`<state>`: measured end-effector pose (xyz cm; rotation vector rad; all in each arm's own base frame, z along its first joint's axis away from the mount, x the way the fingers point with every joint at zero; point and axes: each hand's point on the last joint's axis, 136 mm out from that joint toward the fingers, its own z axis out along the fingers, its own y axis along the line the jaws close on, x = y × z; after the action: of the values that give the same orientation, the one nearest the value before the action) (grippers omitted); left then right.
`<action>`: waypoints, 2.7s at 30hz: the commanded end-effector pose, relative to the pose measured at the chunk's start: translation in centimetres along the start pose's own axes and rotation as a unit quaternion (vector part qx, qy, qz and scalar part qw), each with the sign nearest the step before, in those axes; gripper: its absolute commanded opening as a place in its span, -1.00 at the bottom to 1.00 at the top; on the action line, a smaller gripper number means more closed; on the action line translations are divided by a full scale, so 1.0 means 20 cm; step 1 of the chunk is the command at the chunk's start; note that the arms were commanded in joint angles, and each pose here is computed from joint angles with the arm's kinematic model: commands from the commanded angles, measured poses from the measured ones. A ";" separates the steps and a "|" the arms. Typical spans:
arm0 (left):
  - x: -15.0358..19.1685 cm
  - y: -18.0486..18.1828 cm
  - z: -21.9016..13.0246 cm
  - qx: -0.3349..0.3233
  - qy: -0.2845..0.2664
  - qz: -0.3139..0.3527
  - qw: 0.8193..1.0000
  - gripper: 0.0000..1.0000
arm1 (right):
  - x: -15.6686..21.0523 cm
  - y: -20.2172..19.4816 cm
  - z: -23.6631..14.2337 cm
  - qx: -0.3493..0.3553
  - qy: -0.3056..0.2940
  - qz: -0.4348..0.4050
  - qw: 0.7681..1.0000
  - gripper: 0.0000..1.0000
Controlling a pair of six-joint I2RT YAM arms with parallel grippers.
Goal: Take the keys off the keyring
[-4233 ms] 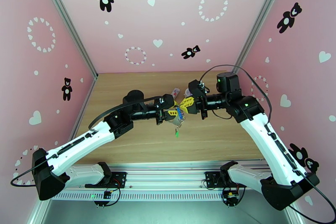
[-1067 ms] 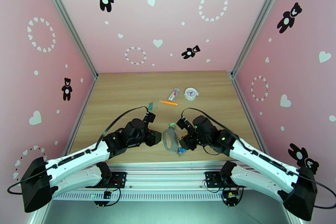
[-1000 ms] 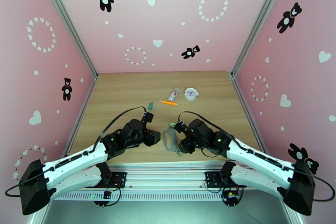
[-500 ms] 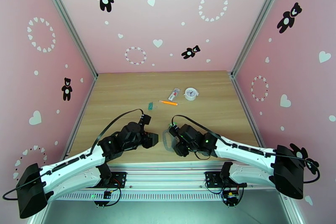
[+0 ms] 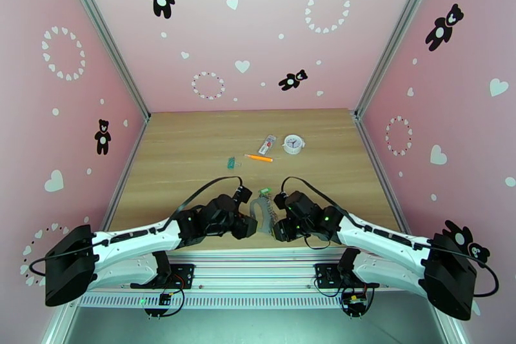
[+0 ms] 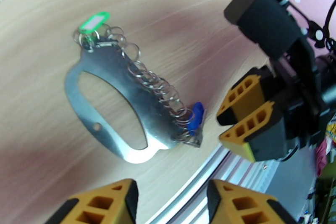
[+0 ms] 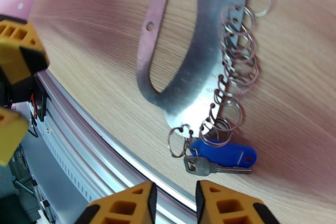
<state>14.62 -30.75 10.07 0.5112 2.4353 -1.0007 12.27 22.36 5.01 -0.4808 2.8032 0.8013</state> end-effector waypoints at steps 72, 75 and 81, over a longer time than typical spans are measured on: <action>-0.21 -0.15 0.17 -0.176 0.046 -0.275 0.944 -1.00 | -0.21 0.11 -0.40 -0.158 -0.146 -0.011 0.977 -0.28; -0.30 -0.20 0.12 -0.143 0.044 -0.289 0.946 -1.00 | -0.28 0.18 -0.49 -0.175 -0.161 -0.015 0.971 -0.28; -0.52 -0.33 0.01 -0.107 0.039 -0.280 0.953 -1.00 | -0.39 0.31 -0.70 -0.182 -0.193 -0.047 0.963 -0.29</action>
<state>19.98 -36.61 16.39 -0.3108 2.7781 -0.8473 15.69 21.61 18.41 -0.4182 2.3393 1.2338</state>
